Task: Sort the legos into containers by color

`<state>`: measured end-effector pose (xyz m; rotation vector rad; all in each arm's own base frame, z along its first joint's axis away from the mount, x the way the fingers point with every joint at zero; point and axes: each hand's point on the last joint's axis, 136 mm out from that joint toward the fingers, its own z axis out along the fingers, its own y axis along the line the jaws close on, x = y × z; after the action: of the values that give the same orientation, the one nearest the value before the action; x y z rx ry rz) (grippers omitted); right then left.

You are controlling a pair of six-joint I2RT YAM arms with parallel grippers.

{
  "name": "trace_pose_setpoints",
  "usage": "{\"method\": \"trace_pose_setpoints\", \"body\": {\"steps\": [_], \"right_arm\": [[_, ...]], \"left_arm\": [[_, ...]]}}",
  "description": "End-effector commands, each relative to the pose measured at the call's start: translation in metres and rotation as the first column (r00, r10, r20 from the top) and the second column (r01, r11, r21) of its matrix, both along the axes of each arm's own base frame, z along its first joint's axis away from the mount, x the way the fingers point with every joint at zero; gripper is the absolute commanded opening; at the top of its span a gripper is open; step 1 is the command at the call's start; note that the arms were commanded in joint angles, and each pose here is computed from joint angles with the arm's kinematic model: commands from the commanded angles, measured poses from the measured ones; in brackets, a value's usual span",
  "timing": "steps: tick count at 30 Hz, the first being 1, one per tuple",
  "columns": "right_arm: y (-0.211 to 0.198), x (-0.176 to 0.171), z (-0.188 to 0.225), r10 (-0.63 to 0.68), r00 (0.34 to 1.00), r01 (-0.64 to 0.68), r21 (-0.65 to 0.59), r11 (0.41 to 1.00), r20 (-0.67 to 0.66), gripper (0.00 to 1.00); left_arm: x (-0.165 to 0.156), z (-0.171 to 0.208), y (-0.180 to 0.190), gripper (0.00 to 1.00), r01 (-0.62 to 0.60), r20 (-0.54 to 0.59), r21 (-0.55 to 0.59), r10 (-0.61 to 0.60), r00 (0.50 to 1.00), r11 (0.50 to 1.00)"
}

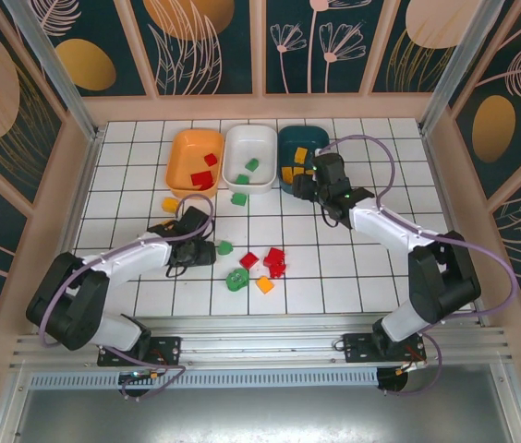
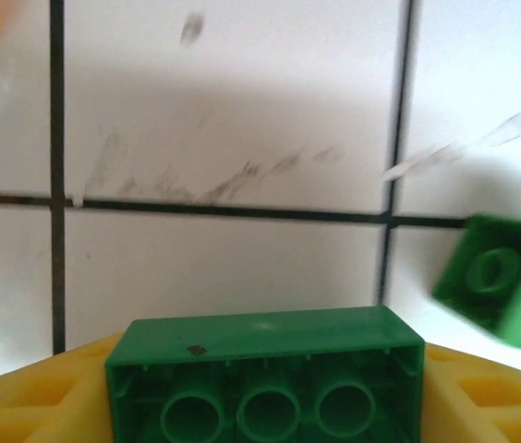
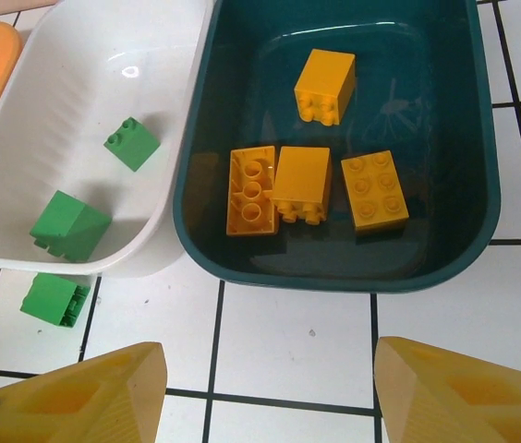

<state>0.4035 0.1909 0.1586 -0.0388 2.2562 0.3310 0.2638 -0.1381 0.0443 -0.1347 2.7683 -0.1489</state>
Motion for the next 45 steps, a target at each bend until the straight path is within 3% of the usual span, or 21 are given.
{"method": "trace_pose_setpoints", "body": {"steps": [1, 5, 12, 18, 23, 27, 30, 32, 37, 42, 45], "right_arm": [[0.003, -0.006, 0.0, -0.005, 1.0, 0.005, 0.036, 0.999, 0.004, 0.62], [0.008, -0.016, -0.01, 0.011, 1.0, -0.01, 0.072, 0.997, -0.021, 0.61], [0.001, -0.041, -0.017, 0.021, 0.999, -0.016, 0.1, 0.995, -0.045, 0.61], [-0.002, -0.061, -0.026, 0.036, 0.997, -0.029, 0.098, 0.995, -0.075, 0.61], [0.003, -0.075, -0.027, 0.074, 0.994, -0.068, 0.071, 0.995, -0.084, 0.63], [0.008, -0.083, -0.027, 0.08, 0.993, -0.077, 0.03, 0.997, -0.087, 0.65], [0.015, -0.088, -0.027, 0.095, 0.991, -0.093, 0.025, 0.995, -0.094, 0.66], [0.019, -0.091, -0.029, 0.097, 0.99, -0.096, 0.021, 0.995, -0.106, 0.67], [0.033, -0.106, -0.04, 0.092, 0.985, -0.091, 0.019, 0.996, -0.147, 0.67], [0.048, -0.128, -0.054, 0.101, 0.977, -0.1, 0.012, 0.995, -0.188, 0.69], [0.055, -0.133, -0.058, 0.114, 0.975, -0.117, 0.0, 0.993, -0.191, 0.67]], "left_arm": [[0.032, 0.054, -0.014, 0.54, 0.046, 0.134, -0.012, -0.044, 0.99, 0.999], [0.071, 0.077, -0.046, 0.54, 0.113, 0.167, -0.043, -0.105, 0.98, 0.993], [0.157, 0.083, -0.113, 0.52, 0.206, 0.23, -0.099, -0.179, 0.957, 0.973], [0.224, 0.078, -0.133, 0.53, 0.182, 0.267, -0.043, -0.164, 0.95, 0.982], [0.256, 0.06, -0.135, 0.59, 0.16, 0.246, -0.028, -0.148, 0.958, 0.987], [0.266, 0.05, -0.133, 0.65, 0.152, 0.231, -0.04, -0.139, 0.963, 0.988], [0.268, 0.054, -0.133, 0.8, 0.162, 0.237, -0.054, -0.145, 0.961, 0.985], [0.268, 0.065, -0.135, 0.88, 0.177, 0.252, -0.066, -0.155, 0.955, 0.982], [0.265, 0.118, -0.141, 0.98, 0.222, 0.334, -0.113, -0.173, 0.926, 0.969], [0.219, 0.158, -0.129, 0.98, 0.246, 0.419, -0.208, -0.141, 0.897, 0.947], [0.174, 0.141, -0.108, 0.97, 0.234, 0.413, -0.249, -0.115, 0.903, 0.94]]}}
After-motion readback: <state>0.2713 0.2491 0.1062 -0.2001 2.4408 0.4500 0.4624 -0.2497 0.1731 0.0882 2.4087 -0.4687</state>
